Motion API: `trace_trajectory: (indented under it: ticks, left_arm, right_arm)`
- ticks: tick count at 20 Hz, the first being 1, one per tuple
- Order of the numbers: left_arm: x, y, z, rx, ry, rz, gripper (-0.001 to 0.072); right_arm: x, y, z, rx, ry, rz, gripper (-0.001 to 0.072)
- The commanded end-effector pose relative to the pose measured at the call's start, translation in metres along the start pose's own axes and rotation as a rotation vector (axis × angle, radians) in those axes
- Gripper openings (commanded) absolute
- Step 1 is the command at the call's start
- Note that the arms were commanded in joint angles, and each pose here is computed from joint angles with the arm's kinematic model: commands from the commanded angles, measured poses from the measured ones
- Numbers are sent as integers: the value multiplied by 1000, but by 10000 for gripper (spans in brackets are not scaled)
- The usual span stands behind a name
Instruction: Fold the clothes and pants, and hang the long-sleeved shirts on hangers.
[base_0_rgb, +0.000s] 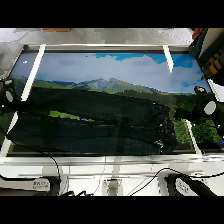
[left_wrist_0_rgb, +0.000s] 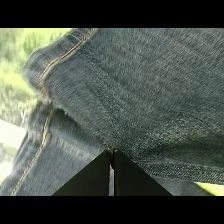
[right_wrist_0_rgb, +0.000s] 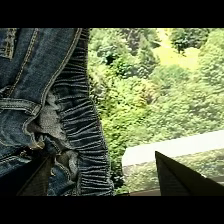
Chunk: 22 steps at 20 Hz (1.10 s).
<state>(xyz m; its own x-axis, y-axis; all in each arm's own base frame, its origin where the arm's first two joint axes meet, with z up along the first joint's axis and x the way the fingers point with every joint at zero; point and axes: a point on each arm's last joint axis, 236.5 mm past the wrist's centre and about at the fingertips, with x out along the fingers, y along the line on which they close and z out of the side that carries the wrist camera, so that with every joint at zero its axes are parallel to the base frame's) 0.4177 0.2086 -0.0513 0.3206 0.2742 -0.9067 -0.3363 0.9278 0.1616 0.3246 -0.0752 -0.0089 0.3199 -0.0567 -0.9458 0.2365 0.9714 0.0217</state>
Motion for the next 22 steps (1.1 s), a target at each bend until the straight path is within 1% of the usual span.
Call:
trace_trajectory:
  ticks: [1, 3, 6, 7, 8, 9, 10, 13, 15, 16, 17, 18, 19, 21, 22]
  left_arm:
    - [7, 13, -29, -13, 89, 17, 29]
    - [6, 30, -46, -8, 152, 56, 29]
    - [7, 50, -49, -40, 153, 79, 46]
    - [6, 53, -48, -46, 150, 81, 166]
    - [4, 54, -46, -47, 142, 82, 491]
    - [3, 54, -40, -48, 121, 84, 714]
    - [-1, 55, -31, -50, 97, 84, 695]
    - [-26, 56, -1, -50, 20, 93, 690]
    - [-49, 60, -2, -58, 32, 103, 679]
    - [-61, 65, -13, -58, 71, 118, 558]
    - [-71, 75, -29, -39, 132, 150, 409]
    - [-79, 88, -50, -10, 218, 185, 244]
    - [-87, 98, -73, 17, 313, 192, 38]
    - [-97, 106, -115, 23, 453, 115, 28]
    - [-97, 108, -130, -23, 469, 67, 28]
  right_arm:
    - [0, 0, 1, -2, -2, -2, 694]
    - [0, 0, 1, -2, -2, -2, 694]
    - [0, 0, 4, -2, -14, -3, 694]
    - [0, 0, 7, -2, -30, -3, 695]
    - [0, -1, 13, -3, -56, -3, 695]
    - [-1, -1, 22, -4, -93, -6, 695]
    - [-3, -2, 35, -6, -148, -8, 695]
    - [-8, -2, 61, -7, -260, -10, 695]
    - [-12, -1, 66, -3, -281, -6, 693]
    - [-14, 1, 66, 2, -274, 2, 680]
    - [-16, 2, 63, 4, -260, 6, 611]
    - [-18, 1, 61, 3, -244, 5, 562]
    - [-19, 0, 57, -2, -222, -1, 556]
    - [-18, -1, 50, -22, -193, -9, 556]
    - [-18, -1, 47, -44, -178, -11, 556]
